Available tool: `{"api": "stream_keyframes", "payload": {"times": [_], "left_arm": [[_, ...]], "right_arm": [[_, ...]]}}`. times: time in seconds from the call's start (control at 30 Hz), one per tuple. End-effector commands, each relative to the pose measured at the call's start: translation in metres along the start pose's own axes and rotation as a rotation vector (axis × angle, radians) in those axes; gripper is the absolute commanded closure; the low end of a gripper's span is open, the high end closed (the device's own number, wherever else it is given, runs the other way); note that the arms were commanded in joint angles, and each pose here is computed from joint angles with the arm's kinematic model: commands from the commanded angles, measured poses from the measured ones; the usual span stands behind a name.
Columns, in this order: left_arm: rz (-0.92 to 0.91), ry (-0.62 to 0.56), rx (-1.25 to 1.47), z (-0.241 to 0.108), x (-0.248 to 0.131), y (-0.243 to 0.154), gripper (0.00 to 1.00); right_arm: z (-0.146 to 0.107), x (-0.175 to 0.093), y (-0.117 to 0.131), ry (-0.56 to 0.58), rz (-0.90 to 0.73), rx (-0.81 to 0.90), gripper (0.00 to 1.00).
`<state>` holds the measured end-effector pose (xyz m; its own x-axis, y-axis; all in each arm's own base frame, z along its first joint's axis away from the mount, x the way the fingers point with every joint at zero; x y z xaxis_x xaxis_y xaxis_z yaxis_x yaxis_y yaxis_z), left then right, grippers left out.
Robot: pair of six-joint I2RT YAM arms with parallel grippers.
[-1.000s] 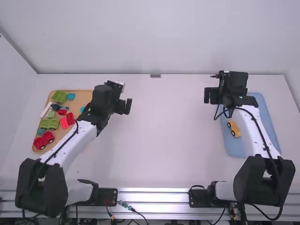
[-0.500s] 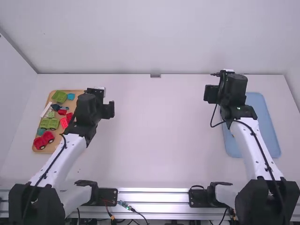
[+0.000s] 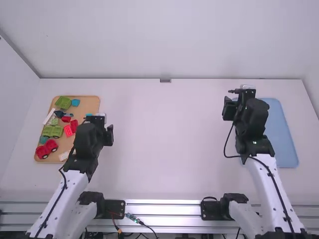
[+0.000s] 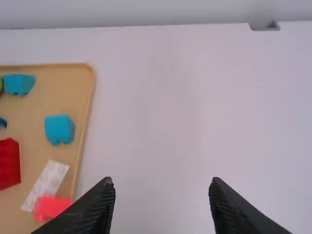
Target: Assemble lego blocks to make yellow taxi
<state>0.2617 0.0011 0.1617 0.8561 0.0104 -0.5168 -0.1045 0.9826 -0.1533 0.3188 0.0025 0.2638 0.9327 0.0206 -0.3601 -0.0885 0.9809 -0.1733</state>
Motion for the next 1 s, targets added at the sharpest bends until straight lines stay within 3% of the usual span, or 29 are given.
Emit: {"api": "stream_keyframes", "payload": {"times": [0.0,0.53,0.73,0.97], "left_arm": [[-0.012,-0.006,-0.006,-0.014,-0.006,0.002,0.54],[-0.012,-0.006,-0.006,-0.103,-0.012,0.018,0.89],[-0.031,-0.107,-0.006,-0.089,-0.019,0.016,1.0],[-0.05,-0.207,-0.007,-0.073,-0.027,0.013,1.0]], "right_arm": [[-0.013,-0.01,0.002,0.0,-0.005,0.003,0.51],[-0.099,-0.048,0.02,0.0,-0.005,0.003,0.88],[-0.131,-0.054,0.026,0.0,-0.005,0.003,1.0],[-0.161,-0.055,0.032,0.0,-0.005,0.003,1.0]]}}
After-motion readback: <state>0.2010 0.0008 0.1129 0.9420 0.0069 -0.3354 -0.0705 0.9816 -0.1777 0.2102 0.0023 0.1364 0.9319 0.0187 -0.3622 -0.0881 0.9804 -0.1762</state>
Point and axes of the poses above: each hand's point on the last joint's axis, 136 mm out from that joint toward the fingers, its own x axis out along the fingers, its own y axis along the line the jaws close on, z = x × y, the point moved 5 cm from there along -x, back along the fingers, and after that the axes turned 11 degrees about -x, right-handed, at the moved point
